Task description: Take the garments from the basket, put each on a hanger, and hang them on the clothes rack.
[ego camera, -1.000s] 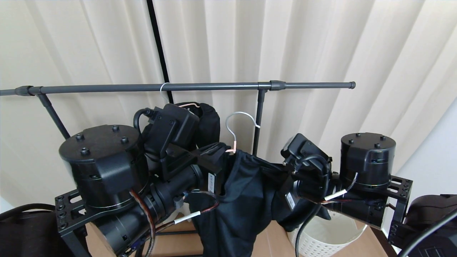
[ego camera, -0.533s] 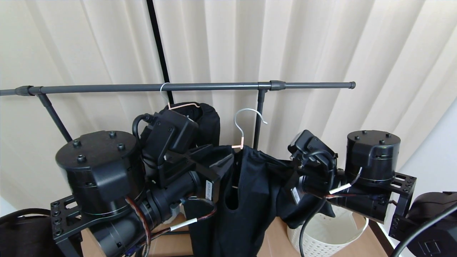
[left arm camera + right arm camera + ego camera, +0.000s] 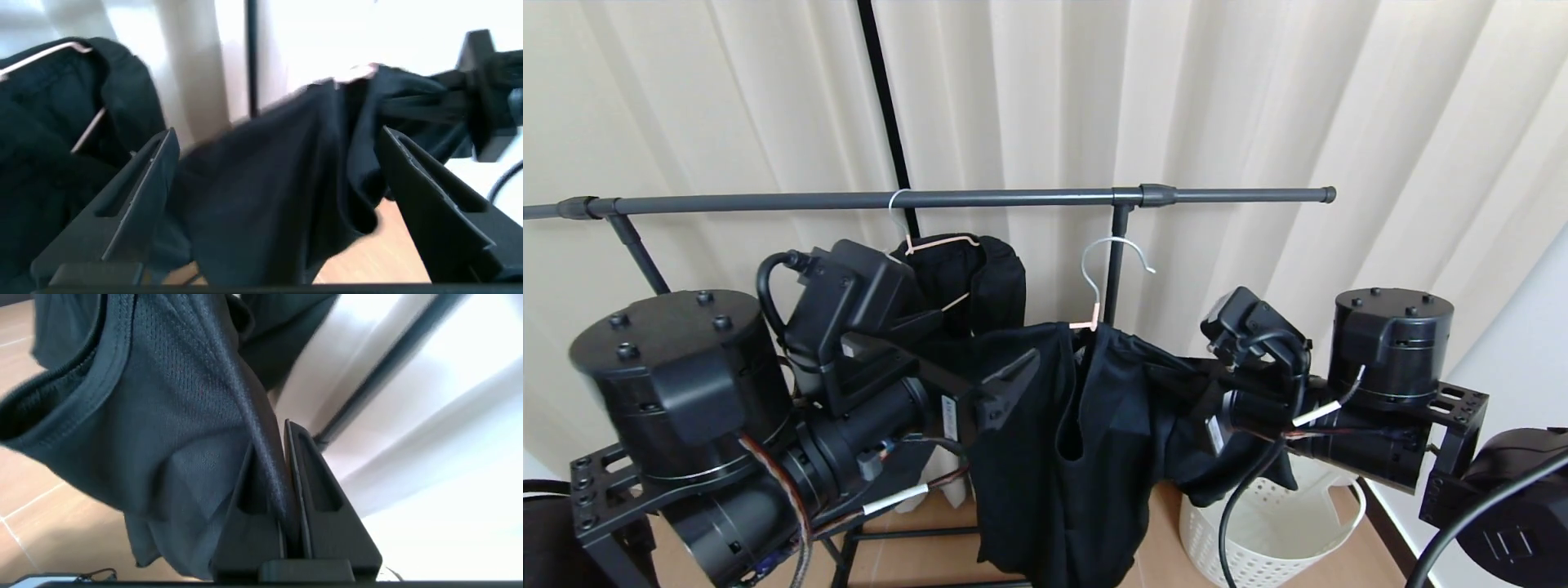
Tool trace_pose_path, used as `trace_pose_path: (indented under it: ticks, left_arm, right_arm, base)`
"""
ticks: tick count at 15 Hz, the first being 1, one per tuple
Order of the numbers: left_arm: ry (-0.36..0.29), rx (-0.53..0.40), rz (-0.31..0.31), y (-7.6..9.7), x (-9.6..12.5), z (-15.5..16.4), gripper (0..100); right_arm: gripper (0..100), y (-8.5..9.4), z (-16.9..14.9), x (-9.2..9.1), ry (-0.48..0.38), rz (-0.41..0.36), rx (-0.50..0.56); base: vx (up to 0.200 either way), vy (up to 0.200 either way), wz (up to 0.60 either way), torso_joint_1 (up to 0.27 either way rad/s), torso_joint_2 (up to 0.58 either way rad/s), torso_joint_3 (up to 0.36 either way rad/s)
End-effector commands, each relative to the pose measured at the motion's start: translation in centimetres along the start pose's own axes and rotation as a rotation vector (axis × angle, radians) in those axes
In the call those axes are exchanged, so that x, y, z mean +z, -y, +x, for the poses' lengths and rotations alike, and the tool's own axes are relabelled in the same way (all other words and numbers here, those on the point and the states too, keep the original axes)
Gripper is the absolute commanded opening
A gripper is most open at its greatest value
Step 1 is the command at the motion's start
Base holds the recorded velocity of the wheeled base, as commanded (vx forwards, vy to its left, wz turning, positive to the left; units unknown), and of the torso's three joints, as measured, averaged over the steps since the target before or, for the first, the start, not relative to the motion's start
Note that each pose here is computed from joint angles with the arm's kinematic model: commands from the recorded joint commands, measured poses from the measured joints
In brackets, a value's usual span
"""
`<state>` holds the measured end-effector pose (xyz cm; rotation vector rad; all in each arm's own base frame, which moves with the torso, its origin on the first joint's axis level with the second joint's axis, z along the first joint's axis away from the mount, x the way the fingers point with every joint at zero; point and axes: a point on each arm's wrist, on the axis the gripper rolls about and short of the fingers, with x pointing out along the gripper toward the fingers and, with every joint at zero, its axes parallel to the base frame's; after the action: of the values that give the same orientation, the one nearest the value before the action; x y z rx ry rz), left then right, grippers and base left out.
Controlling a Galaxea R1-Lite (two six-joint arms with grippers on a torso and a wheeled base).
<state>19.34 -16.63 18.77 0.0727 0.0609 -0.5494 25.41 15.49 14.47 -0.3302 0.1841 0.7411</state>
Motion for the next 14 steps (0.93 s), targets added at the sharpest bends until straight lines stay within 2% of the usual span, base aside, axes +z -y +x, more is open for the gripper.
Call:
trace_pose_path:
  ticks: [1, 3, 5, 9, 11, 14]
  left_arm:
    - [0.020, 0.039, -0.042, -2.3, 0.3, -1.2, 100]
    - [0.024, -0.003, -0.093, -4.2, 0.1, -1.8, 100]
    - [0.005, -0.077, -0.131, -5.3, -0.4, -2.0, 100]
    - [-0.030, -0.120, -0.161, -7.3, -1.4, -2.3, 100]
    - [-0.061, -0.183, -0.179, -7.9, -2.4, -3.1, 100]
    - [-0.094, -0.222, -0.199, -8.3, -3.9, -4.3, 100]
  right_arm:
    - [0, 1.0, -0.8, -0.1, 0.009, 0.004, -0.004]
    - [0, 1.8, -1.9, -0.1, 0.039, 0.008, 0.037]
    - [0, 2.6, -2.7, -0.3, 0.056, -0.008, 0.060]
    - [0, 3.8, -3.8, -0.5, 0.089, -0.016, 0.099]
    - [0, 4.0, -4.5, -0.4, 0.101, -0.017, 0.109]
    - [0, 4.4, -4.5, -0.2, 0.107, -0.019, 0.095]
  base:
    - [0.000, 0.000, 0.00, 0.000, 0.00, 0.000]
    - [0.000, 0.000, 0.00, 0.000, 0.00, 0.000]
    - [0.000, 0.000, 0.00, 0.000, 0.00, 0.000]
    - [0.000, 0.000, 0.00, 0.000, 0.00, 0.000]
    - [0.000, 0.000, 0.00, 0.000, 0.00, 0.000]
    - [0.000, 0.000, 0.00, 0.000, 0.00, 0.000]
